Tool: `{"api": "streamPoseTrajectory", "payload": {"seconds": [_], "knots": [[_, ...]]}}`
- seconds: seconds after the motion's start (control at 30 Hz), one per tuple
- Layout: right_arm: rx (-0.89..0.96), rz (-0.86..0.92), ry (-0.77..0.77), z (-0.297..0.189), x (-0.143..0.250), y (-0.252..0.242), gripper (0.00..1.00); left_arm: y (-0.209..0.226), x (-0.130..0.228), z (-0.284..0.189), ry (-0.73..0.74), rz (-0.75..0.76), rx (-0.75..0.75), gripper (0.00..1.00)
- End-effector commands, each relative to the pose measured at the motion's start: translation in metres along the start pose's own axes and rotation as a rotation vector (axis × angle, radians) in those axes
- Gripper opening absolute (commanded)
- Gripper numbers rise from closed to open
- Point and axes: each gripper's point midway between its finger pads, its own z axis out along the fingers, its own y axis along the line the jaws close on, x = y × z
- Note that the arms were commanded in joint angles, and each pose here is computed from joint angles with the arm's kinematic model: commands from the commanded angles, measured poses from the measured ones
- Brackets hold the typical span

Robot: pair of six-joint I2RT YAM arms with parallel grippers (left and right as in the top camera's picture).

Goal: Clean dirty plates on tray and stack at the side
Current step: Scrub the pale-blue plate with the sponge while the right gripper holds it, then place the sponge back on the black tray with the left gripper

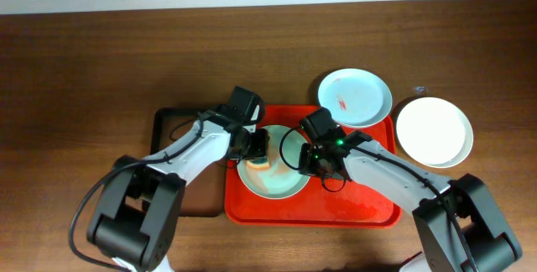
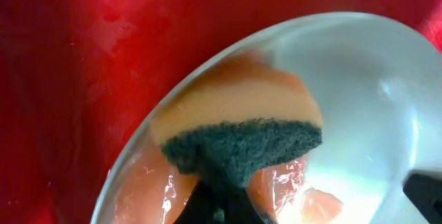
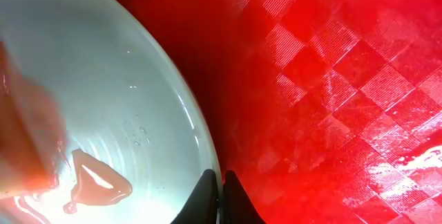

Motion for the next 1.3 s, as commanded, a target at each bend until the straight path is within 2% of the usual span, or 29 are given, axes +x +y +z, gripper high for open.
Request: {"api": "streamPoseTrajectory", "payload": {"seconds": [0.0, 0.07, 0.1, 0.17, 0.2, 0.23, 0.27, 0.3, 0.33, 0.43, 0.63, 0.7, 0.77, 0.83, 0.87, 0.97, 1.03, 1.1, 1.17, 1.23, 1.27], "knots": [[0.029, -0.003, -0.001, 0.004, 0.001, -0.005, 0.04, -0.013, 0.04, 0.033, 0.198, -0.024, 0.136, 0.0], [0.029, -0.003, -0.001, 0.004, 0.001, -0.005, 0.04, -0.069, 0.04, 0.007, 0.257, 0.027, 0.51, 0.0], [0.03, -0.004, -0.001, 0.004, 0.001, -0.005, 0.04, -0.077, 0.027, -0.007, 0.245, 0.016, 0.6, 0.0], [0.03, -0.004, -0.001, 0.004, 0.002, -0.005, 0.04, -0.067, -0.001, -0.029, 0.182, -0.002, 0.6, 0.0], [0.03, -0.004, -0.001, 0.004, 0.001, -0.005, 0.04, -0.048, -0.021, -0.045, 0.094, -0.01, 0.486, 0.0], [0.029, -0.004, -0.001, 0.004, 0.002, -0.005, 0.04, -0.033, -0.026, -0.049, 0.049, -0.009, 0.376, 0.0], [0.03, -0.004, -0.001, 0.004, 0.001, -0.005, 0.04, -0.019, -0.026, -0.049, 0.026, -0.011, 0.27, 0.0], [0.029, -0.003, -0.001, 0.004, 0.001, -0.005, 0.04, 0.005, -0.022, -0.042, 0.017, -0.008, 0.089, 0.0], [0.029, -0.003, -0.001, 0.004, 0.001, -0.005, 0.04, 0.015, -0.013, -0.036, 0.028, 0.007, -0.001, 0.0], [0.029, -0.003, -0.001, 0.004, 0.001, -0.005, 0.04, 0.018, 0.01, -0.021, 0.054, 0.015, -0.093, 0.0], [0.029, -0.003, -0.001, 0.004, 0.001, -0.005, 0.04, -0.003, 0.042, 0.005, 0.107, 0.067, -0.079, 0.0], [0.029, -0.003, -0.001, 0.004, 0.001, -0.005, 0.04, -0.041, 0.054, 0.011, 0.174, 0.079, 0.117, 0.0], [0.029, -0.003, -0.001, 0.004, 0.001, -0.005, 0.04, -0.072, 0.05, 0.005, 0.177, 0.093, 0.295, 0.0], [0.029, -0.003, -0.001, 0.004, 0.002, -0.005, 0.04, -0.07, 0.028, -0.007, 0.134, 0.088, 0.309, 0.0], [0.029, -0.003, -0.001, 0.004, 0.002, -0.005, 0.04, -0.062, 0.011, -0.025, 0.106, 0.088, 0.298, 0.0], [0.029, -0.003, -0.001, 0.004, 0.001, -0.005, 0.04, -0.023, -0.03, -0.089, -0.069, 0.098, 0.051, 0.0], [0.029, -0.003, -0.001, 0.004, 0.002, -0.005, 0.04, 0.009, -0.042, -0.13, -0.183, 0.067, -0.108, 0.0], [0.03, -0.003, -0.001, 0.004, 0.001, -0.005, 0.04, 0.048, -0.036, -0.149, -0.18, -0.001, -0.23, 0.0], [0.029, -0.003, -0.001, 0.004, 0.002, -0.005, 0.04, 0.086, -0.015, -0.15, -0.085, -0.078, -0.321, 0.0], [0.029, -0.003, -0.001, 0.004, 0.002, -0.005, 0.05, 0.105, 0.0, -0.136, -0.041, -0.112, -0.349, 0.0], [0.03, -0.003, -0.001, 0.004, 0.001, -0.005, 0.08, 0.111, 0.009, -0.118, -0.029, -0.113, -0.351, 0.0]]}}
